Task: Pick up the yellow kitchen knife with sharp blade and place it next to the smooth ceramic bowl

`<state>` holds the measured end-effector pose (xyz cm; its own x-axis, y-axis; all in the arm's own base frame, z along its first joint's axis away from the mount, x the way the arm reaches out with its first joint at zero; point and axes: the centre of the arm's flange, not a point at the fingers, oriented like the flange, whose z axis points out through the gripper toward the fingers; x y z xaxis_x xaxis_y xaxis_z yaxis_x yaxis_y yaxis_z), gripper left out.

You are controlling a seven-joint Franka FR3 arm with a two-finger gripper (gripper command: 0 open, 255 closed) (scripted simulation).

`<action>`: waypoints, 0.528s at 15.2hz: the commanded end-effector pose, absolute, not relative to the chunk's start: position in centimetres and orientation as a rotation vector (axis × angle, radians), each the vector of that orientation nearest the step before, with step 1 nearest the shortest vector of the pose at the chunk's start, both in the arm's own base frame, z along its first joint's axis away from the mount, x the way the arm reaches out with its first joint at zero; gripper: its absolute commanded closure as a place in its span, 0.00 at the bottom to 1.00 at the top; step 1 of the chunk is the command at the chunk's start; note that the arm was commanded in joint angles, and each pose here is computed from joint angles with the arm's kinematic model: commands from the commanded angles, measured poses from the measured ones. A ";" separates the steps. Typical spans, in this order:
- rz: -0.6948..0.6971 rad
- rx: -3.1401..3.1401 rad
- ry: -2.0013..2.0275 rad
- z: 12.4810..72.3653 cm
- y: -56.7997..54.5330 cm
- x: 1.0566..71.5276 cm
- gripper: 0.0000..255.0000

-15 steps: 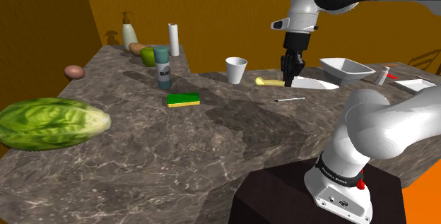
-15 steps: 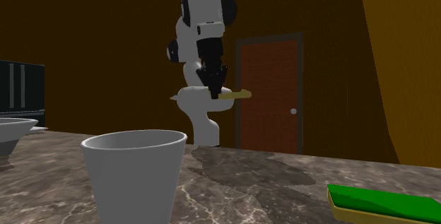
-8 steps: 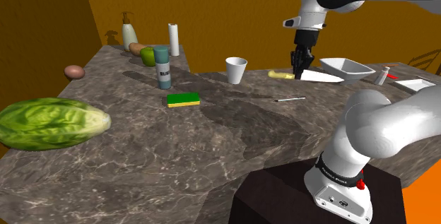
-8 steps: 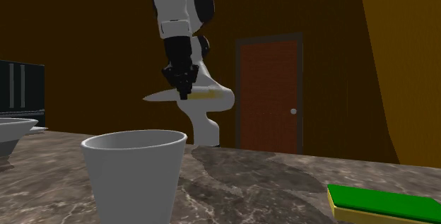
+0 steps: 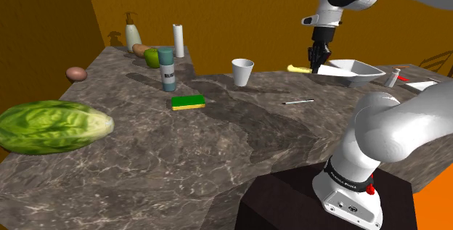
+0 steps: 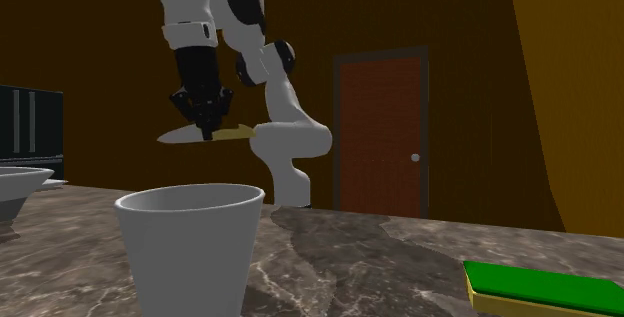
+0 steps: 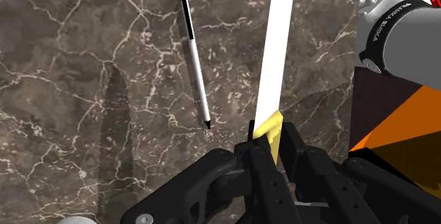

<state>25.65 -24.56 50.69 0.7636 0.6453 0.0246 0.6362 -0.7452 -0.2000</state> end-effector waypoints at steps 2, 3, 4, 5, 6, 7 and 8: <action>0.069 -2.763 -1.016 50.7 -28.6 25.6 1.00; 0.069 -2.763 -1.016 50.7 -29.9 25.5 1.00; 0.069 -2.763 -1.016 50.7 -31.3 25.4 1.00; 0.069 -2.763 -1.016 50.7 -32.6 25.4 1.00; 0.069 -2.763 -1.016 50.7 -33.9 25.3 1.00; 0.069 -2.763 -1.016 50.7 -35.2 25.2 1.00; 0.069 -2.763 -1.016 50.7 -36.5 25.2 1.00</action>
